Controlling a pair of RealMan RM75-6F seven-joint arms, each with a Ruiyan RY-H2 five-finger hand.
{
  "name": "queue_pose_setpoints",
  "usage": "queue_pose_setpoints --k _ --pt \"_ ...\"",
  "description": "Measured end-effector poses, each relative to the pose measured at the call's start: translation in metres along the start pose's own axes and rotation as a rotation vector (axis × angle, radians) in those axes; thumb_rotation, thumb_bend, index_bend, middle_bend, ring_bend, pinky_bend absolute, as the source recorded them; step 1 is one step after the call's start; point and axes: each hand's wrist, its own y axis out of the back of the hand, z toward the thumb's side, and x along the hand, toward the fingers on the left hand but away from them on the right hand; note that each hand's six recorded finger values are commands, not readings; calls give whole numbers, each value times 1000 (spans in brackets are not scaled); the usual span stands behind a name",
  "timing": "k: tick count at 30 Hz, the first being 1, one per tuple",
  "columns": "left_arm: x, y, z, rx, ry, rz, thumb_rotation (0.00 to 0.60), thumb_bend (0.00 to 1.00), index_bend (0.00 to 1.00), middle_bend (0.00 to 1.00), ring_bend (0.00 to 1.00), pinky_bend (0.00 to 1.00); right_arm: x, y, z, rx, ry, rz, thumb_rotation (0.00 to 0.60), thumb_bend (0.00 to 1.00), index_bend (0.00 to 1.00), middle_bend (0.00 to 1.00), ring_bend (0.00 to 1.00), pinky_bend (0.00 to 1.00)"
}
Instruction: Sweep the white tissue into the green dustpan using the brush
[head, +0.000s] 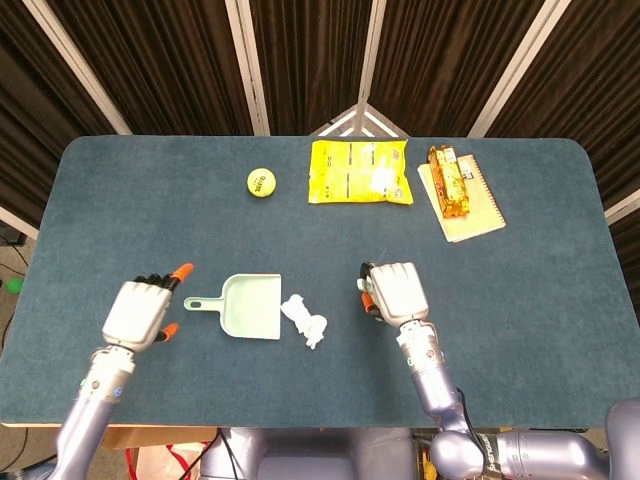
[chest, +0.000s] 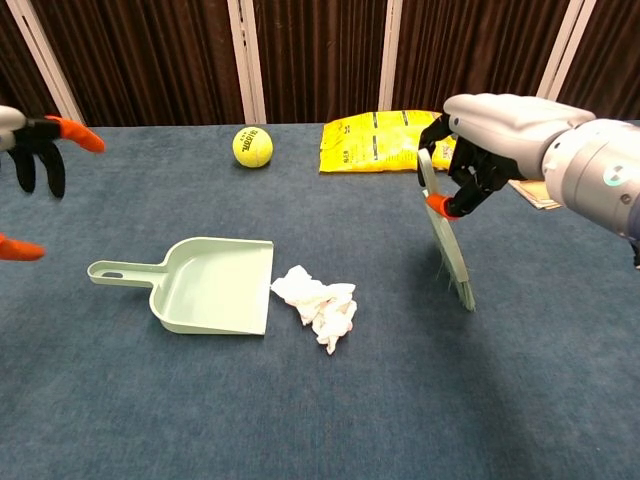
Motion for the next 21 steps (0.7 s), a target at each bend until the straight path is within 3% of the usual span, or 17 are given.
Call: queue_pose_setpoints --k 3,8,13,21 --pt "10 -5 10 11 1 -12 600 228 351 801 802 890 1 0 0 1 1 1 600 448 739 911 935 870" --pt "22 -14 19 45 10 -39 600 240 401 898 891 985 3 0 0 2 1 2 600 449 739 911 935 870" --pt "28 -27 20 66 42 -89 600 268 410 965 952 1000 2 2 0 5 2 0 600 449 739 911 935 871" --pt "42 -43 17 62 111 -145 600 325 414 973 959 1000 2 -1 -3 13 1 7 600 450 739 911 936 870"
